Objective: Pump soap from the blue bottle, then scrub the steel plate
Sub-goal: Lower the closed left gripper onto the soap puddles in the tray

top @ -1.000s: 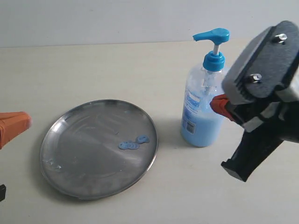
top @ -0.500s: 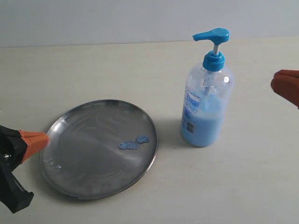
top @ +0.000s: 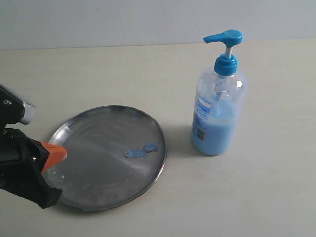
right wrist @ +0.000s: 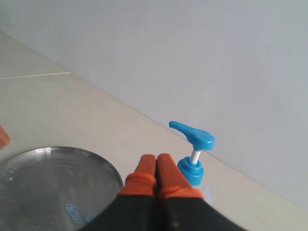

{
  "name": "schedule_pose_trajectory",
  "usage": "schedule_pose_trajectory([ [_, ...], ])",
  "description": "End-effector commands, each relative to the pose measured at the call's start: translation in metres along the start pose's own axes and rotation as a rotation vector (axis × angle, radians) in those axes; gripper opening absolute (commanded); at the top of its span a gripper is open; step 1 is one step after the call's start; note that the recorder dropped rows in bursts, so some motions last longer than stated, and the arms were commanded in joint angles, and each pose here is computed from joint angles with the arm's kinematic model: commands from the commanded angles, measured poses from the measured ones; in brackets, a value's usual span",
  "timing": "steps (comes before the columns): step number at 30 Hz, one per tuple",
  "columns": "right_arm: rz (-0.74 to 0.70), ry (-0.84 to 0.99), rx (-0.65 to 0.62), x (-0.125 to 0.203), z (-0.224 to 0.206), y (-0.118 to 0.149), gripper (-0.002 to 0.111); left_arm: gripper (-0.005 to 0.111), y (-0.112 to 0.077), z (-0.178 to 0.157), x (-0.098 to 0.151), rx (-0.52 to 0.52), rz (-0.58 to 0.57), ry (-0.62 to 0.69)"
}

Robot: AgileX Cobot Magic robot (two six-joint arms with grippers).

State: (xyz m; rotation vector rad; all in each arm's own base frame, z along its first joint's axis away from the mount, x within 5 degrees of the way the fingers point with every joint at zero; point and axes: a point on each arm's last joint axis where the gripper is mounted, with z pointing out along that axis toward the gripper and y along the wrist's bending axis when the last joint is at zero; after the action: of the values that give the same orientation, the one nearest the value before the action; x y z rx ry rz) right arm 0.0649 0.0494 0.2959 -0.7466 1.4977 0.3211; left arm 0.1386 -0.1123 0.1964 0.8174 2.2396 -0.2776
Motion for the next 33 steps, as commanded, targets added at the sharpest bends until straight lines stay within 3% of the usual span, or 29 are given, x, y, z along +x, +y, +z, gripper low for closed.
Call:
schedule_pose_trajectory([
  [1, -0.006, -0.005, -0.001, 0.0, 0.0, 0.0, 0.0, 0.0, 0.001, 0.017, -0.012, -0.019, -0.052, 0.133],
  [4, -0.008, -0.007, -0.002, 0.0, 0.0, 0.0, 0.0, 0.0, -0.002, 0.041, -0.036, -0.009, -0.113, 0.199],
  [8, -0.008, -0.007, -0.002, 0.0, 0.0, 0.0, 0.0, 0.0, -0.004, 0.069, -0.07, 0.002, -0.113, 0.285],
  [14, -0.039, -0.047, -0.039, 0.003, 0.002, 0.006, 0.0, 0.0, -0.016, 0.11, -0.108, 0.107, -0.102, 0.486],
  [22, 0.006, -0.042, -0.037, 0.004, 0.002, 0.005, 0.0, 0.0, -0.024, 0.142, -0.121, 0.168, -0.174, 0.539],
  [33, 0.093, 0.001, -0.015, 0.007, 0.002, 0.004, 0.0, 0.0, -0.029, 0.164, -0.109, 0.204, -0.201, 0.584],
])
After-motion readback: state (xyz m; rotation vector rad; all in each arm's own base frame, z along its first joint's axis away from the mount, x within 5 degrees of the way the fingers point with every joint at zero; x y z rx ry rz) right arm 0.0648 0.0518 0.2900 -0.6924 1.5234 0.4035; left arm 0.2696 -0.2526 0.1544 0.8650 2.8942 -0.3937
